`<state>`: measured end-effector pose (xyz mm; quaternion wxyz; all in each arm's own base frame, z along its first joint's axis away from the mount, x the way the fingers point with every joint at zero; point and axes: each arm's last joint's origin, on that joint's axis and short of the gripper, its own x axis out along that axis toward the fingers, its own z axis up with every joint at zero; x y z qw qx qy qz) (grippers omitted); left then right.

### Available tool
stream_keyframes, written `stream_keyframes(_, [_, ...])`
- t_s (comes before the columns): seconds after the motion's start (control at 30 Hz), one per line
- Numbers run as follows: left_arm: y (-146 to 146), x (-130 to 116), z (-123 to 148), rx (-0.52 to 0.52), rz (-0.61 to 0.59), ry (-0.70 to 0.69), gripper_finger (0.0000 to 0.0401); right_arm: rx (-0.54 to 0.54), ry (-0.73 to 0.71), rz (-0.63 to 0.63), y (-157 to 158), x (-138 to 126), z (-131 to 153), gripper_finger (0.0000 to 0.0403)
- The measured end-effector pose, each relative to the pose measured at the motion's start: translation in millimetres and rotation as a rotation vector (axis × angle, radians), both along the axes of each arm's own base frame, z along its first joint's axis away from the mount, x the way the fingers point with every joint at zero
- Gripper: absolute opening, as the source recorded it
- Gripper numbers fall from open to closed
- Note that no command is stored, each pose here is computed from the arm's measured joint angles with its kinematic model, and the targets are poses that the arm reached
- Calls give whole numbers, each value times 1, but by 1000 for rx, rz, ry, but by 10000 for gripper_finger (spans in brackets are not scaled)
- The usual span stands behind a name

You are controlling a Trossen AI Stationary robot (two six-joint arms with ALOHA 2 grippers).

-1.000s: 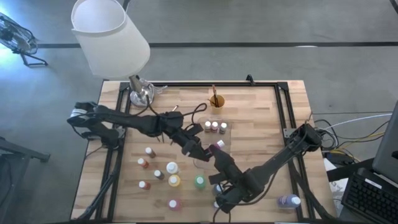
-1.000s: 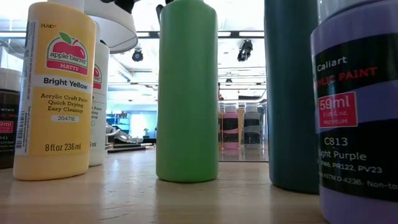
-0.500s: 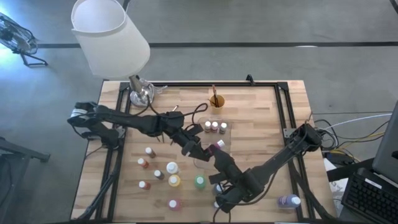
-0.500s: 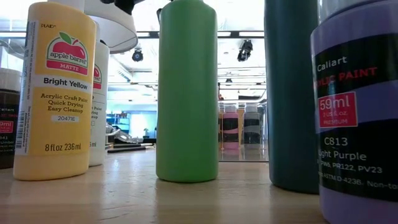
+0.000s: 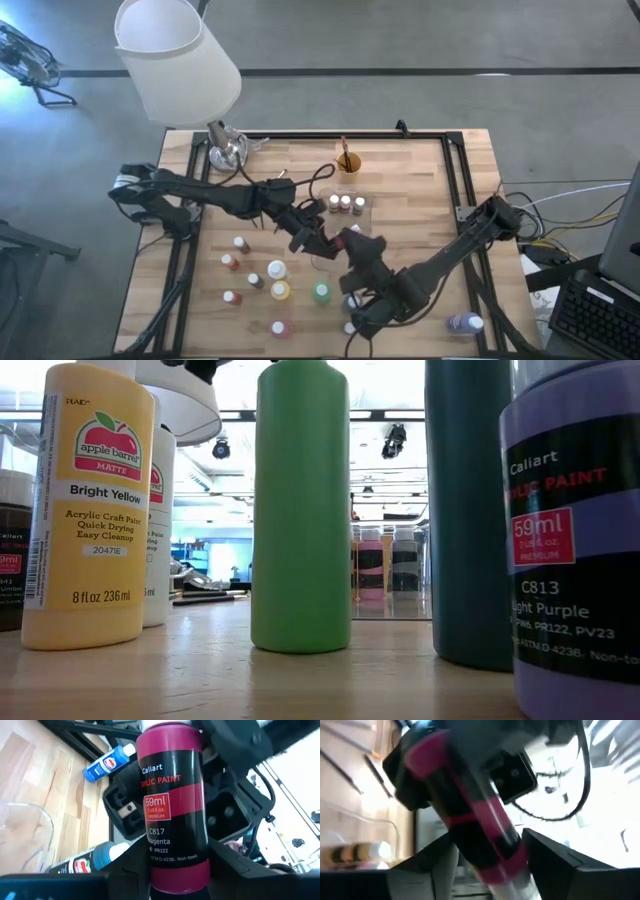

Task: Pick & Place Paint Supplies
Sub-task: Put the small purple paint bottle into the transparent bin

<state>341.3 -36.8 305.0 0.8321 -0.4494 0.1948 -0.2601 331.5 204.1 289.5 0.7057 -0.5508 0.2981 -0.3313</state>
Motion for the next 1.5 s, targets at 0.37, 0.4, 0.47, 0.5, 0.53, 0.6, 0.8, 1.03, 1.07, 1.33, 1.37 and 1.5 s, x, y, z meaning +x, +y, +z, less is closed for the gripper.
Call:
stream_keyframes(0.37, [5,-1,-2,106,5,-55,143,722,-70,-56,-24,-51,31,251])
stream_keyframes(0.4, [6,0,-2,117,14,-61,143,752,-55,-70,-24,-54,30,253])
stream_keyframes(0.47, [7,0,-3,147,34,-72,144,808,-49,-100,-28,-62,32,255])
stream_keyframes(0.5, [7,1,-4,165,46,-83,144,833,-54,-111,-30,-67,35,256])
stream_keyframes(0.53, [7,1,-3,187,50,-99,144,855,-66,-123,-32,-72,37,256])
stream_keyframes(0.6, [8,1,-3,236,60,-133,143,886,-79,-144,-37,-80,36,253])
stream_keyframes(0.8, [6,2,-4,470,155,-246,143,956,-176,-164,-47,-111,25,240])
stream_keyframes(1.03, [-8,3,-2,758,300,-345,143,1066,-383,-22,-55,-138,0,255])
stream_keyframes(1.07, [-10,3,-1,782,324,-357,143,1073,-417,11,-56,-140,-3,259])
stream_keyframes(1.33, [-16,-2,-6,822,443,-470,142,1117,-613,204,-74,-147,-14,278])
stream_keyframes(1.37, [-16,-3,-7,821,454,-483,142,1120,-636,221,-77,-147,-14,279])
stream_keyframes(1.5, [-14,-8,-18,817,486,-512,142,1127,-746,304,-85,-147,-6,285])
